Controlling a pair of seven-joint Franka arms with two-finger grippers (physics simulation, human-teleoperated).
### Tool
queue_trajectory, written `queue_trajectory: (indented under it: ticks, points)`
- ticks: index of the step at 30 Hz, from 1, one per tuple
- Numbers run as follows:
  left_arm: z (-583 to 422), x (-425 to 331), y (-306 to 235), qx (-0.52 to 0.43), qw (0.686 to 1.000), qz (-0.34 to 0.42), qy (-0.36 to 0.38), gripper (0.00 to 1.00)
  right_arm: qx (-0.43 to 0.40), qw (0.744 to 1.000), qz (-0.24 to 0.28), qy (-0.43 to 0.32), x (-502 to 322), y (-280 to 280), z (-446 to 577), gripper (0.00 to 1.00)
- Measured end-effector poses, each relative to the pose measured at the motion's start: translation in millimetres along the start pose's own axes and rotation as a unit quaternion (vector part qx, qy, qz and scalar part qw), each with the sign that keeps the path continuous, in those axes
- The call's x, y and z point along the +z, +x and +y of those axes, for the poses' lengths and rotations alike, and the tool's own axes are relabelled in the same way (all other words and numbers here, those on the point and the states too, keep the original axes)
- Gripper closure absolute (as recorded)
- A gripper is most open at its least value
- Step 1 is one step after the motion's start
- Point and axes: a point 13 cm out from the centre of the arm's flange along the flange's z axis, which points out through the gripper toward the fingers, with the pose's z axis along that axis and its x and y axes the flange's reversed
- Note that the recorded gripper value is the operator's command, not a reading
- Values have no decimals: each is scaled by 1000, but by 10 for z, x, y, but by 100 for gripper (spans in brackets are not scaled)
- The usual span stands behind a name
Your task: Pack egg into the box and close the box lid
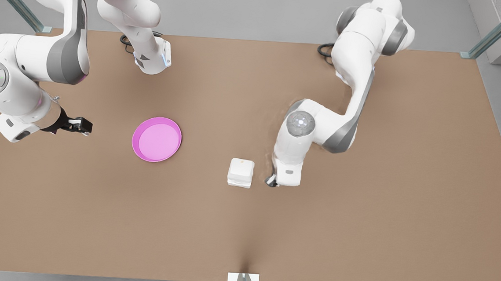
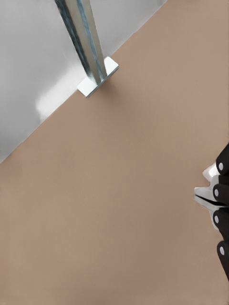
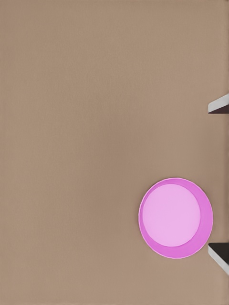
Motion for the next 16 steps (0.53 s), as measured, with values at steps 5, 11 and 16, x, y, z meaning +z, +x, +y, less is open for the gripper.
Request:
queue_trajectory:
  ticks: [5, 11, 16]
  points:
    - [1719, -1924, -1756, 11, 998, 22, -54, 0, -6, 1000, 17, -6, 173, -50, 38, 0]
    - [2728, -2482, -1179, 182, 975, 62, -107, 0, -4, 999, 27, -20, 285, -84, 24, 0]
    - [2854, -2476, -1121, 282, 948, 85, -122, 0, -5, 999, 31, -24, 331, -89, 34, 0]
